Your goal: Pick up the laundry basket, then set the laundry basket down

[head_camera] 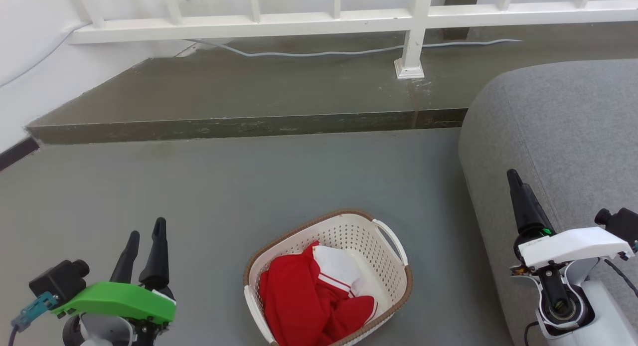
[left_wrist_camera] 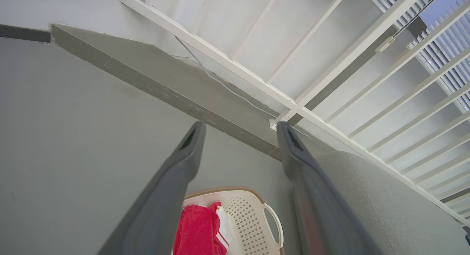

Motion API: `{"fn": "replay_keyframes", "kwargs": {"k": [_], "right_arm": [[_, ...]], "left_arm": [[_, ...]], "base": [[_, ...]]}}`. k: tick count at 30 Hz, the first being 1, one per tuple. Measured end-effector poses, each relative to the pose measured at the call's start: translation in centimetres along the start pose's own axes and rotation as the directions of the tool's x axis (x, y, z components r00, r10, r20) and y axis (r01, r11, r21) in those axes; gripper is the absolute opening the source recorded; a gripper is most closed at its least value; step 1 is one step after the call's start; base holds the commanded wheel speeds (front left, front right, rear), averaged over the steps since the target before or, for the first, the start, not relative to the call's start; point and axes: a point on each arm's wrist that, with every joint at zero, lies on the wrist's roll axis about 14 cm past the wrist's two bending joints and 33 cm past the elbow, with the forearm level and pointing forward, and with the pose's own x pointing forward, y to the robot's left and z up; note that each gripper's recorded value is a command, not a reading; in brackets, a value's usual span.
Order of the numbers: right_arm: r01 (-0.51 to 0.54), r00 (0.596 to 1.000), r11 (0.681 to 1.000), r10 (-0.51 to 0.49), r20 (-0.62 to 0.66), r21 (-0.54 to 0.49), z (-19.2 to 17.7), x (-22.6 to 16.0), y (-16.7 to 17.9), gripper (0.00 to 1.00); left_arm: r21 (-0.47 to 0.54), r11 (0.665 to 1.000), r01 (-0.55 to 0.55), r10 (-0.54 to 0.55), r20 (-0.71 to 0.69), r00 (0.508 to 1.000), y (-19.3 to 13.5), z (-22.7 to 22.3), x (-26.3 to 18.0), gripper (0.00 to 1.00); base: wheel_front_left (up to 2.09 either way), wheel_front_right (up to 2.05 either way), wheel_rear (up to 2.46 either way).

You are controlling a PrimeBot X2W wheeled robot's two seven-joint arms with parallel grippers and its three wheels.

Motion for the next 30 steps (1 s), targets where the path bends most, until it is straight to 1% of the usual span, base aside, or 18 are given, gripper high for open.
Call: {"fn": "replay_keyframes", "kwargs": {"k": [8,13,23,30], "right_arm": [[-0.023,1.0,0.994,0.024,0.009,-0.105,-0.1,0.0,0.6,1.0],[-0.042,0.999,0.985,0.047,0.023,-0.167,0.2,0.2,1.1,1.0],[-0.069,0.996,0.957,0.081,0.034,-0.281,0.2,0.2,1.9,1.0],[-0.088,0.994,0.926,0.108,0.033,-0.368,0.0,0.1,2.4,1.0]], "left_arm": [[0.08,0.997,0.022,-0.024,0.03,0.999,-1.0,0.3,0.2,1.0],[0.145,0.989,0.038,-0.046,0.048,0.998,-1.5,0.5,0.2,1.0],[0.279,0.958,0.071,-0.093,0.066,0.994,-2.6,0.8,0.3,1.0],[0.361,0.928,0.093,-0.128,0.076,0.989,-3.3,0.8,0.3,1.0]], "base": [[0.0,0.0,0.0],[0.0,0.0,0.0],[0.0,0.0,0.0],[0.0,0.0,0.0]]}}
